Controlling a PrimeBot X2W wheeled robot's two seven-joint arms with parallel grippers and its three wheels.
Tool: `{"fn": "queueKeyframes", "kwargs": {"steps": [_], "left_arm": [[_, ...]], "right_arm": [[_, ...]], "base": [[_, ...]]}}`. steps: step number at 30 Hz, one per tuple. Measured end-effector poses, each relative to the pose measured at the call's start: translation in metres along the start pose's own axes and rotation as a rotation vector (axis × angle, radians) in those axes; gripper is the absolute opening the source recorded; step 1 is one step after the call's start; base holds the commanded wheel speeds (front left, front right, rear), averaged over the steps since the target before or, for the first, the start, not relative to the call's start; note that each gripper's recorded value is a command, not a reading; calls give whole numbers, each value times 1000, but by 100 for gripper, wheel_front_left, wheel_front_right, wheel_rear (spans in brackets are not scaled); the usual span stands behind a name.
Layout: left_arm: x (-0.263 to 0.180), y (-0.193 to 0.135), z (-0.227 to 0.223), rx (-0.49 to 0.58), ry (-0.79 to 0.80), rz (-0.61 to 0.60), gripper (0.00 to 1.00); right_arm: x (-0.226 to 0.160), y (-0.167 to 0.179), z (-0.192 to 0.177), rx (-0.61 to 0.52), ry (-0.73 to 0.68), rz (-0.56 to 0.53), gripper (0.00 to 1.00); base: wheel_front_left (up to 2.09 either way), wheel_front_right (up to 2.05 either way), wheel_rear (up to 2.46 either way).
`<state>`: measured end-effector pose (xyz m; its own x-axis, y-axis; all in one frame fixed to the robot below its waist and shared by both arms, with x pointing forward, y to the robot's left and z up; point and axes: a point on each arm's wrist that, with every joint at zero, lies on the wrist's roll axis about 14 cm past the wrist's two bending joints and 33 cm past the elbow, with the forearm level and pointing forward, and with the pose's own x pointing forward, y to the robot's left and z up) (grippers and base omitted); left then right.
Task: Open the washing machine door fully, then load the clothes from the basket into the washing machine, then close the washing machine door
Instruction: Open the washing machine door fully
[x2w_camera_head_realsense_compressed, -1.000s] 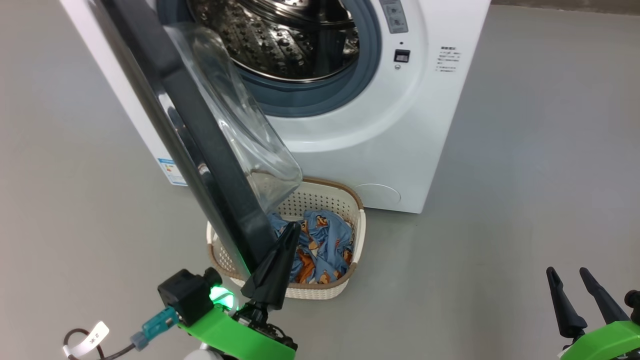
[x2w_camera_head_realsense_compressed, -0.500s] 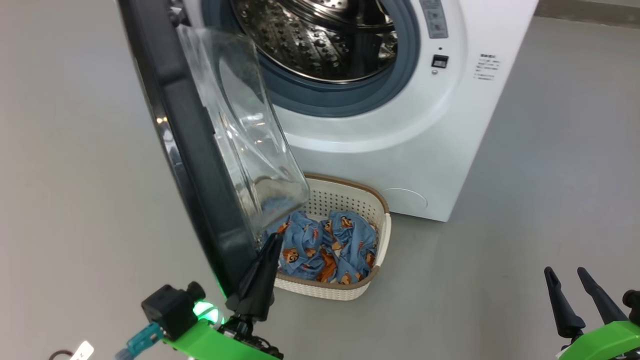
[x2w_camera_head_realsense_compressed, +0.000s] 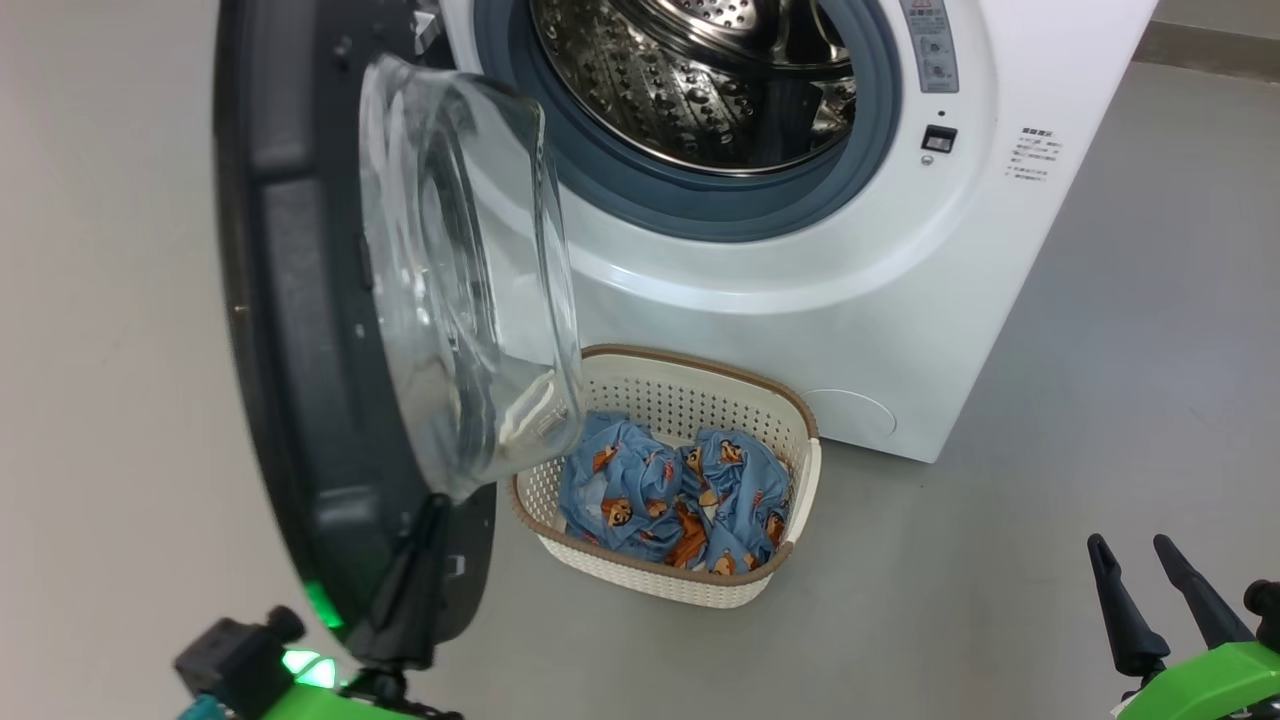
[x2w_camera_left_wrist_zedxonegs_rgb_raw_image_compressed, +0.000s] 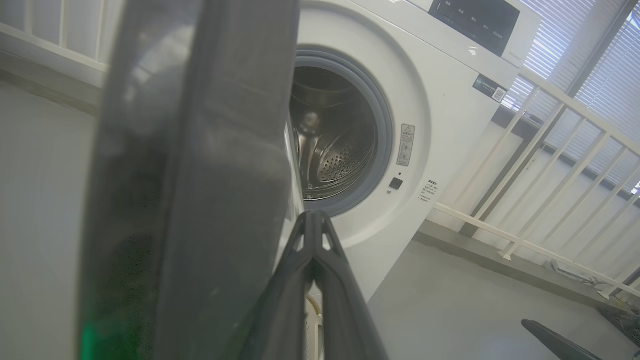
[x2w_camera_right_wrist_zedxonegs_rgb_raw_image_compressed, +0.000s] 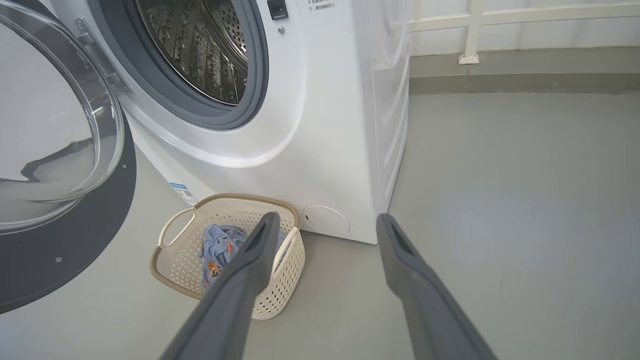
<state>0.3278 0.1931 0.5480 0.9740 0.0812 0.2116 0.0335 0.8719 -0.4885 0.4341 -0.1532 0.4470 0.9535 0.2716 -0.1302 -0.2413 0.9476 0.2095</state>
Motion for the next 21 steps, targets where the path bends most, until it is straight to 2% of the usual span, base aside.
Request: {"fn": "queueKeyframes", "kwargs": {"steps": [21], "left_arm": [[-10,110,53,202,-88,295,0]], "right_arm": [[8,6,-17,6,45,24,100]], "base": [[0,0,0]]}}
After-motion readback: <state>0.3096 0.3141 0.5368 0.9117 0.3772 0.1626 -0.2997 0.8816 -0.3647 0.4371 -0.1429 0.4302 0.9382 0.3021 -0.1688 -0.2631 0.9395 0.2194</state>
